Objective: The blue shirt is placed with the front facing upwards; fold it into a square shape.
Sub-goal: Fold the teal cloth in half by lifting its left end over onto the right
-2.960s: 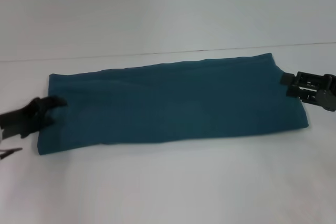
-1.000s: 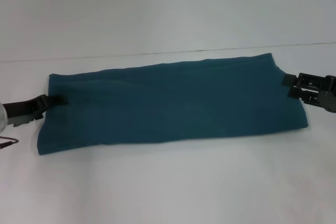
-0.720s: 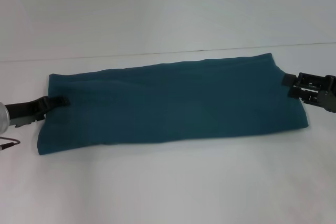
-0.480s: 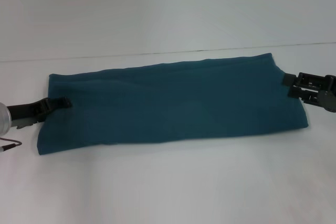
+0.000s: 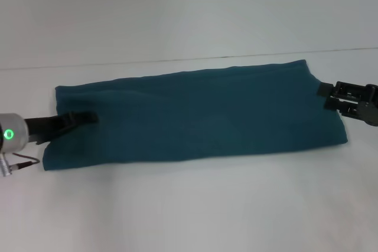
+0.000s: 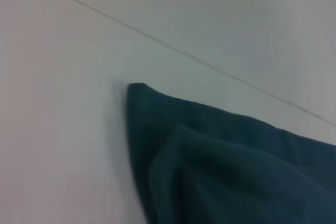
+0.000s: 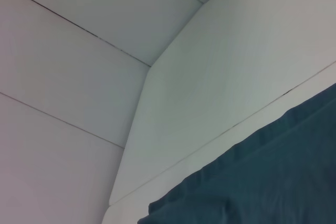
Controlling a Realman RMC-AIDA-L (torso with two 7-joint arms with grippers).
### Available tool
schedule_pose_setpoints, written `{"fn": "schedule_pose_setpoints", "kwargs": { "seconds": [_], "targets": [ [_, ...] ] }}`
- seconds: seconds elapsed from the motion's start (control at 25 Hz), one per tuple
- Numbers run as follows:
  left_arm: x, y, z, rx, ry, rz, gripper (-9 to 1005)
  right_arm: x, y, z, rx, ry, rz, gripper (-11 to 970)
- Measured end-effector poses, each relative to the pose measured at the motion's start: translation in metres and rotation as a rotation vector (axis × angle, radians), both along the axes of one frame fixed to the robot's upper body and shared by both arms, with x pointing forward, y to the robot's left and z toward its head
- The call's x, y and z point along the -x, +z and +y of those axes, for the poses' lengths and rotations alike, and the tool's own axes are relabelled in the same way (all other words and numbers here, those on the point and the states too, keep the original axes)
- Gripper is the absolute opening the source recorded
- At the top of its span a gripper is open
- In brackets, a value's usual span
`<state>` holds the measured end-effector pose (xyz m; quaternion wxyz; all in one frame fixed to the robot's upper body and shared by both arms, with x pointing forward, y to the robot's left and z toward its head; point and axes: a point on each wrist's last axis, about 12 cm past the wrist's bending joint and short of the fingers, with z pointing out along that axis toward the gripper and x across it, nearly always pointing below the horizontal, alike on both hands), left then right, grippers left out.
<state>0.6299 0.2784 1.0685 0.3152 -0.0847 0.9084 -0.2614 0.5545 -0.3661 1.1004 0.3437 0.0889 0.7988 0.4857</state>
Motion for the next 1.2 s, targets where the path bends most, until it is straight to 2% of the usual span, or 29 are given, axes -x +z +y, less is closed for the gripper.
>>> {"fn": "schedule_pose_setpoints", "kwargs": {
  "seconds": [0.12, 0.36, 0.48, 0.92, 1.12, 1.2],
  "targets": [
    [-0.002, 0.003, -0.009, 0.007, -0.035, -0.001, 876, 0.000, 0.000, 0.000, 0.000, -0.001, 0.000, 650],
    [-0.006, 0.009, -0.015, -0.001, -0.063, -0.015, 872, 0.001, 0.000, -0.002, 0.000, -0.006, 0.001, 651],
    [-0.007, 0.010, -0.016, -0.002, -0.069, -0.017, 654, 0.002, 0.000, -0.003, -0.002, -0.012, -0.001, 651],
    [-0.008, 0.011, -0.017, -0.028, -0.094, -0.017, 402, 0.000, 0.002, -0.003, -0.005, -0.012, -0.006, 651],
    [-0.007, 0.016, -0.015, -0.021, -0.100, -0.031, 192, -0.001, 0.002, -0.002, -0.006, -0.011, -0.007, 651],
    [-0.006, 0.020, -0.012, -0.011, -0.104, -0.044, 178, 0.000, 0.002, -0.003, -0.009, -0.016, -0.006, 651]
  ]
}}
